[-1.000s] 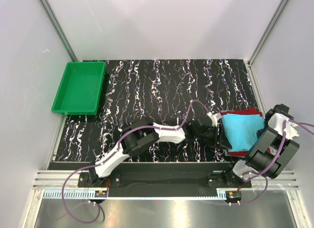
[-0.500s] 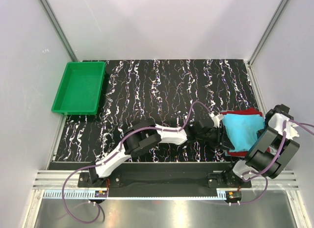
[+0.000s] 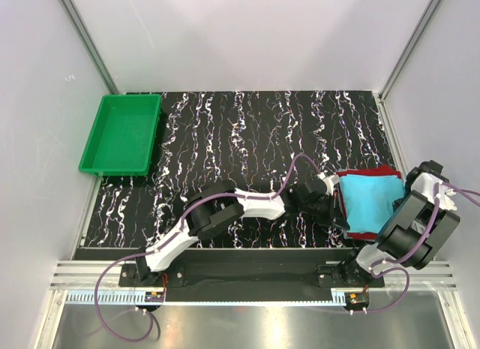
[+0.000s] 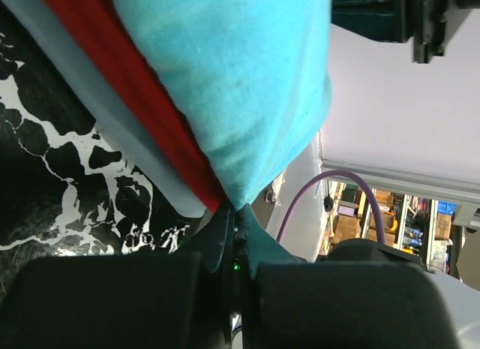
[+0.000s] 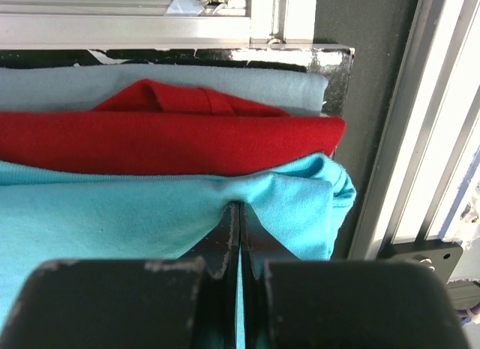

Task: Fold and stack the t-shirts
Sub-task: Reset both grippers

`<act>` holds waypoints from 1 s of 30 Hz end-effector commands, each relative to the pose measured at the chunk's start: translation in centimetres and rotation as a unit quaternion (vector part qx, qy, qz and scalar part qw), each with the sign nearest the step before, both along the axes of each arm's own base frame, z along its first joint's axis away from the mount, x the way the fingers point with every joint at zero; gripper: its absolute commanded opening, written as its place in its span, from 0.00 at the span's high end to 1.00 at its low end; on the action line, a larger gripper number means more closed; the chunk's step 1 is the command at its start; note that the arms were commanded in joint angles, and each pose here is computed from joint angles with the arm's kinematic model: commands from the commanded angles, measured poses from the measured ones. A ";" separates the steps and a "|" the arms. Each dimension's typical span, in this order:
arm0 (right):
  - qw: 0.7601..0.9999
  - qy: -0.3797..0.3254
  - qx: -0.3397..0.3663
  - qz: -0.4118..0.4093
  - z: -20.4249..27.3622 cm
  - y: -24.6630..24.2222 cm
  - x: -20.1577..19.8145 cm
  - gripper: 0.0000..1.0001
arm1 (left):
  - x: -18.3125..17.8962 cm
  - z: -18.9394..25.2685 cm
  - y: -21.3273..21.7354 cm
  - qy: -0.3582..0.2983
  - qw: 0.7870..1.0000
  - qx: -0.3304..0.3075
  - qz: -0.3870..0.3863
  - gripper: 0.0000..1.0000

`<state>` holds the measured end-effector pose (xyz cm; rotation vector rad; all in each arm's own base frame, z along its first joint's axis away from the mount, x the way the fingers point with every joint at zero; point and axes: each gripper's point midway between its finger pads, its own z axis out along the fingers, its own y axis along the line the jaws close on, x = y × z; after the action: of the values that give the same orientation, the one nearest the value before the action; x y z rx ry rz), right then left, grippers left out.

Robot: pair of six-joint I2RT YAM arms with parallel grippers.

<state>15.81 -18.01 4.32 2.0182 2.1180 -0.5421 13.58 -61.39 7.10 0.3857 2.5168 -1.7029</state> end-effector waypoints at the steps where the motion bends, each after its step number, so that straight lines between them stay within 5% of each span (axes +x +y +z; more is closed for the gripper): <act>1: 1.000 -0.004 -0.030 -0.008 0.1 -1.7 0.4 1.00 | 0.1 1.4 0.2 -0.005 1.000 -0.009 -0.002 1.00; 7: 0.999 0.013 -0.037 0.010 0.2 -2.4 0.1 1.00 | -1.2 -0.3 0.2 0.014 0.999 0.011 -0.030 1.00; 9: 0.999 0.010 -0.037 0.022 0.8 -2.6 0.4 0.98 | -1.6 0.1 0.1 0.015 0.999 0.005 -0.042 0.90; 16: 0.997 -0.031 -0.057 0.030 7.4 -3.2 1.9 0.86 | -1.0 4.8 3.1 -0.088 0.993 -0.002 -0.082 0.62; 23: 0.988 -0.119 -0.026 0.098 11.1 0.7 5.4 0.78 | -0.4 10.4 9.4 -0.161 0.981 -0.029 -0.106 0.60; 26: 0.960 -0.187 -0.016 0.209 13.8 4.9 9.5 0.79 | 0.1 13.9 13.6 -0.200 0.974 -0.044 -0.096 0.59; 30: 0.868 -0.328 0.100 0.360 17.8 15.5 14.7 0.78 | 0.7 16.5 20.2 -0.248 0.965 -0.048 -0.069 0.55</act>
<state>27.18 -10.14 17.53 1.3600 2.2351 -0.0196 14.73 -45.16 21.15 0.7828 2.2042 -1.5559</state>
